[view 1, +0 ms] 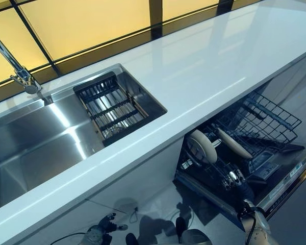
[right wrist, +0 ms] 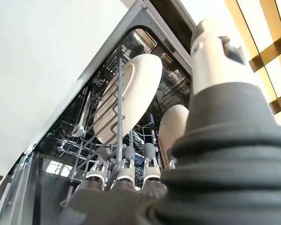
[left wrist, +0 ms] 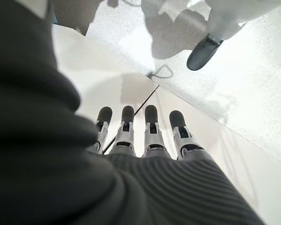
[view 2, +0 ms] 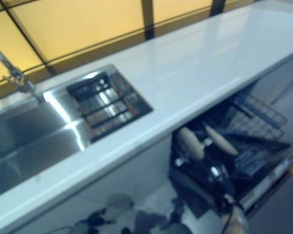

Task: Take plates into dishwasher

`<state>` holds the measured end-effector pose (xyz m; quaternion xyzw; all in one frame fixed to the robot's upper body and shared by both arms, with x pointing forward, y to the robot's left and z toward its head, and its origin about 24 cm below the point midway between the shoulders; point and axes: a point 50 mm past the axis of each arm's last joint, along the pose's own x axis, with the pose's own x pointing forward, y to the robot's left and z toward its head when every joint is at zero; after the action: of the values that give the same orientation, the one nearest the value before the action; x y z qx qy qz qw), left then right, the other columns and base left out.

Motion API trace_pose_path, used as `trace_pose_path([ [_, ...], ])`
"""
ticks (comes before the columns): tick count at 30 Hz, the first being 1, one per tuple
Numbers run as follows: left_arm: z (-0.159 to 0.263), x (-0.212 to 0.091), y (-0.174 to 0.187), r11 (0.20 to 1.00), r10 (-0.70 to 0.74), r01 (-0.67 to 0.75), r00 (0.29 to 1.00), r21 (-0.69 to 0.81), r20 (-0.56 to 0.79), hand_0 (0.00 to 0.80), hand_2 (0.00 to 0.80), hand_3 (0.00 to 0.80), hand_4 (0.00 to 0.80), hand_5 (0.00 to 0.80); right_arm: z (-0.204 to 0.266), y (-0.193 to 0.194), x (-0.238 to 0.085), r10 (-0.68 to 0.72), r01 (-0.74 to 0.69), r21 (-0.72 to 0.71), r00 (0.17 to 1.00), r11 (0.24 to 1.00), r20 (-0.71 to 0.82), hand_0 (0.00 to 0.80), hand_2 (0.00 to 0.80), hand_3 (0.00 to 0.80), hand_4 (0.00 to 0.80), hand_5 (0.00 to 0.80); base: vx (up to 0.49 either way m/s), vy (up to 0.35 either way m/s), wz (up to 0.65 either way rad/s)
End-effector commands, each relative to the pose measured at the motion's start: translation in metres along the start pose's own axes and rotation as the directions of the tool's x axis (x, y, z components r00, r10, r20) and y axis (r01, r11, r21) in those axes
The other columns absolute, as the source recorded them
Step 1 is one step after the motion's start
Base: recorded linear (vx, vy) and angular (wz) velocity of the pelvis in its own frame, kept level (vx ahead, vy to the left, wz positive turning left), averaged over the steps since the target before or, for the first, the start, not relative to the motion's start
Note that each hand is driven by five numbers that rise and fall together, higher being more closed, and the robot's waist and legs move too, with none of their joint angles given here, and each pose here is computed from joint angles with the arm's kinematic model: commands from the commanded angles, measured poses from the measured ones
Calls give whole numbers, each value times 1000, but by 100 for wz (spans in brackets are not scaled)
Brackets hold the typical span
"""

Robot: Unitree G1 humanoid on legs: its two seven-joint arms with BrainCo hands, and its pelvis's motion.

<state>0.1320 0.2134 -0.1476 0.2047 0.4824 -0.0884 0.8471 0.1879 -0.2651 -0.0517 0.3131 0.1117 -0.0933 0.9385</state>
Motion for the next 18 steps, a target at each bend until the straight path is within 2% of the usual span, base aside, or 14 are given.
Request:
trace_pose_path([
  [1, 17, 4, 27, 997, 71, -73, 996, 39, 48, 0, 0, 0, 0, 0, 21, 50, 30, 202, -208, 34, 971, 978, 127, 0, 0, 0, 0, 0, 0, 0, 0],
  [4, 16, 3, 27, 997, 72, -74, 996, 38, 45, 0, 0, 0, 0, 0, 22, 50, 30, 195, -200, 31, 972, 979, 134, 0, 0, 0, 0, 0, 0, 0, 0],
  [6, 14, 3, 26, 997, 71, -72, 997, 37, 43, 0, 0, 0, 0, 0, 28, 46, 29, 136, -137, -10, 973, 991, 186, 0, 0, 0, 0, 0, 0, 0, 0],
  [8, 12, 3, 25, 997, 72, -73, 996, 33, 43, 0, 0, 0, 0, 0, 46, 42, 27, 34, 24, -179, 949, 984, 314, 0, 0, 0, 0, 0, 0, 0, 0],
  [10, 12, 3, 24, 997, 75, -77, 996, 25, 43, 0, 0, 0, 0, 0, 66, 45, 24, 3, 131, -278, 902, 952, 433, 0, 0, 0, 0, 0, 0, 0, 0],
  [15, 12, 2, 26, 996, 91, -91, 995, 4, 50, 0, 0, 0, 0, 0, 105, 50, 13, -34, 275, -295, 782, 915, 622, 0, 0, 0, 0, 0, 0, 0, 0],
  [18, 15, 2, 31, 995, 100, -100, 993, -2, 55, 0, 0, 0, 0, 0, 112, 36, 8, -91, 336, -280, 771, 899, 631, 0, 0, 0, 0, 0, 0, 0, 0],
])
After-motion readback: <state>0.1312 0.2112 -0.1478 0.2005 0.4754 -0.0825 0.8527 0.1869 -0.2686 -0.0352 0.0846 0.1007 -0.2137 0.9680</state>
